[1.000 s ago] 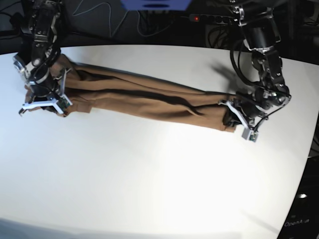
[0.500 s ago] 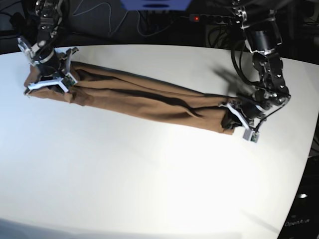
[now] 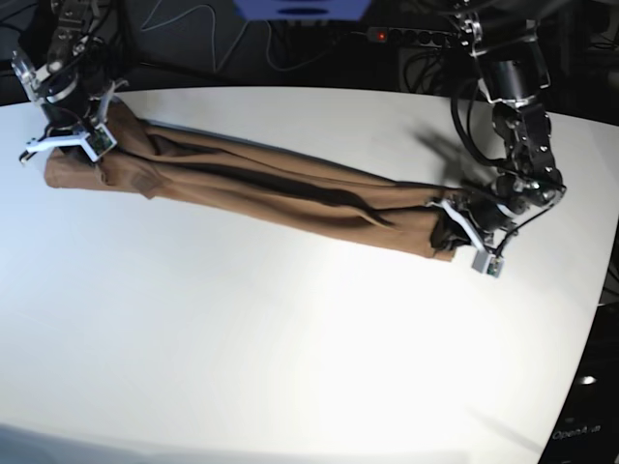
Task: Fold the T-shirt properly
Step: 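Drag the strip end held by the right gripper outward to straighten it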
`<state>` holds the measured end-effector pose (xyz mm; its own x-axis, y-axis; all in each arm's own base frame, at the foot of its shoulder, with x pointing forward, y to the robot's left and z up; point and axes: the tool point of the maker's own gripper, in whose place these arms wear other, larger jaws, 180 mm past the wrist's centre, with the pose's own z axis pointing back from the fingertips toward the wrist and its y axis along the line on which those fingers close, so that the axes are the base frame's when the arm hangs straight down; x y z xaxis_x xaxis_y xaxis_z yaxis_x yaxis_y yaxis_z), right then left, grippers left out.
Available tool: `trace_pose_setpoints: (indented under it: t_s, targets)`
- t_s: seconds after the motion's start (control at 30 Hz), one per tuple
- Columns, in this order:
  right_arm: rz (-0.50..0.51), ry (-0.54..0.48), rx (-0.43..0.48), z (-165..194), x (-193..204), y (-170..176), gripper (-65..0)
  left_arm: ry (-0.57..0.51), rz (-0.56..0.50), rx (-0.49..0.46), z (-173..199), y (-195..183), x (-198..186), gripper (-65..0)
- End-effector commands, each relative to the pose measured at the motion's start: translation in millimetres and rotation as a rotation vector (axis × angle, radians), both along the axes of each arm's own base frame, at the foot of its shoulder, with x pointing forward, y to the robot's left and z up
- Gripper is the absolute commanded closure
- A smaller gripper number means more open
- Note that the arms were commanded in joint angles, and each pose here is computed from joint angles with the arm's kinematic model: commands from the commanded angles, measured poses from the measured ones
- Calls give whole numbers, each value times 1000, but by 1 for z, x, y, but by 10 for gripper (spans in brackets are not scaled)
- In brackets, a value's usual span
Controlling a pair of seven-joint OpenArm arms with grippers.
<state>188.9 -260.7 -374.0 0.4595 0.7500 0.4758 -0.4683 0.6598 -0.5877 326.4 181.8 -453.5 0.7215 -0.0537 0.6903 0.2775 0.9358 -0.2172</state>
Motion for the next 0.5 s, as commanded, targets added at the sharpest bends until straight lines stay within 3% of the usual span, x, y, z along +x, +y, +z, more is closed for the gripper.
trace_pose_setpoints:
  t_s: [0.0, 0.47]
  targets:
    - [11, -33, 3, 8, 1, 1, -7, 234, -17, 161, -39, 27, -44, -37]
    - [6, 0, 39, -2, -17, 11, -35, 241, -17, 161, -41, 27, -47, -37]
